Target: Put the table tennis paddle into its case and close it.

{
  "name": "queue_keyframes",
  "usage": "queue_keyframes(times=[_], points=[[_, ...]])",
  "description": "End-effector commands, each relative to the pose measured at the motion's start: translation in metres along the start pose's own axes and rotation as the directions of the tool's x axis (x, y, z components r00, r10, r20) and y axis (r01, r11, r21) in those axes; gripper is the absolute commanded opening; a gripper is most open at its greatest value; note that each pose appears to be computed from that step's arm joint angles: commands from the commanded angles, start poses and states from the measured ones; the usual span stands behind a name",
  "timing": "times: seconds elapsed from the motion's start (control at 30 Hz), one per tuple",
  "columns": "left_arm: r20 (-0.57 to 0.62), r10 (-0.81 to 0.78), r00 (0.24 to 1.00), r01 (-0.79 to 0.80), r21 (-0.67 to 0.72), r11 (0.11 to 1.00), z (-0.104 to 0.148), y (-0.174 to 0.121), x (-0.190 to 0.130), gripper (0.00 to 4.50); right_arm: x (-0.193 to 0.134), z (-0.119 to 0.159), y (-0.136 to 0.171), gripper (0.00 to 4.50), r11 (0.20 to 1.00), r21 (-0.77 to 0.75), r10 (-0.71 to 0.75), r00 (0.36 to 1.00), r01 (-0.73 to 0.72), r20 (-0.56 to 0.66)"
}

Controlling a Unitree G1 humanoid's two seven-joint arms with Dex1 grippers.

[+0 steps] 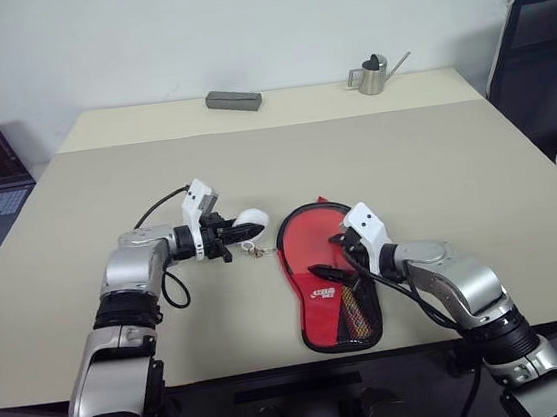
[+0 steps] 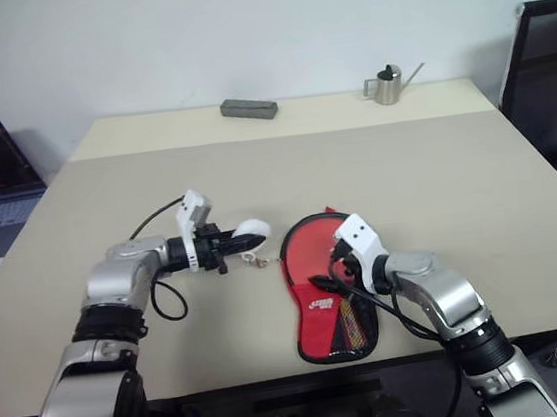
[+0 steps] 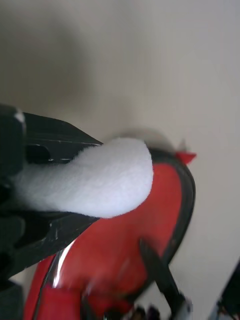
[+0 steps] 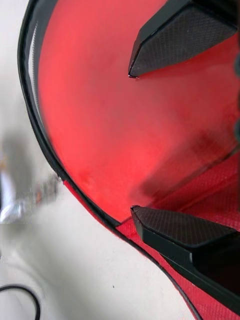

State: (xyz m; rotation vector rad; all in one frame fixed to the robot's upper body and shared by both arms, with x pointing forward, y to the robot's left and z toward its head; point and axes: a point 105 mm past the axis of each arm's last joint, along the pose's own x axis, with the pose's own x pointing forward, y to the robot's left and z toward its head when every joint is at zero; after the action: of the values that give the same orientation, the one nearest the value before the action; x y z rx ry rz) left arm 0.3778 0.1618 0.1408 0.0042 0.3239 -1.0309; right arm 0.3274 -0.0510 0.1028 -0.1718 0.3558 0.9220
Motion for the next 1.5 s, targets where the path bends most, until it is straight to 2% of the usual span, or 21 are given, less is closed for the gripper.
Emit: queue_keyframes(times=[0.03, 0.33, 0.77, 1.03, 1.23, 1.5], points=[[0.039, -0.018, 0.999, 0.017, 0.043, 0.999, 0.021, -0.009, -0.010, 0.56, 0.007, -0.007, 0.001, 4.50, 1.000, 0.013, 0.005, 0.999, -0.005, -0.039], [0.006, -0.015, 1.000, 0.015, 0.043, 0.999, 0.022, -0.011, -0.016, 0.56, 0.029, -0.012, -0.003, 4.50, 1.000, -0.011, -0.020, 0.997, 0.019, -0.080], [-0.065, 0.030, 0.997, -0.024, 0.092, 0.996, 0.021, -0.003, -0.021, 0.56, 0.041, -0.068, -0.006, 4.50, 1.000, 0.002, -0.022, 0.971, 0.023, -0.240], [-0.104, 0.171, 0.980, -0.135, 0.286, 0.949, 0.034, 0.027, 0.019, 0.56, 0.049, -0.083, 0.003, 4.50, 0.999, 0.041, -0.015, 0.967, 0.026, -0.255], [-0.099, 0.192, 0.976, -0.148, 0.339, 0.929, 0.039, 0.030, 0.053, 0.56, 0.053, -0.086, 0.010, 4.50, 0.996, 0.076, -0.028, 0.968, 0.048, -0.251], [-0.097, 0.286, 0.953, -0.227, 0.397, 0.890, 0.038, 0.034, 0.074, 0.56, 0.052, -0.091, 0.021, 4.50, 0.993, 0.103, -0.031, 0.966, 0.059, -0.256]])
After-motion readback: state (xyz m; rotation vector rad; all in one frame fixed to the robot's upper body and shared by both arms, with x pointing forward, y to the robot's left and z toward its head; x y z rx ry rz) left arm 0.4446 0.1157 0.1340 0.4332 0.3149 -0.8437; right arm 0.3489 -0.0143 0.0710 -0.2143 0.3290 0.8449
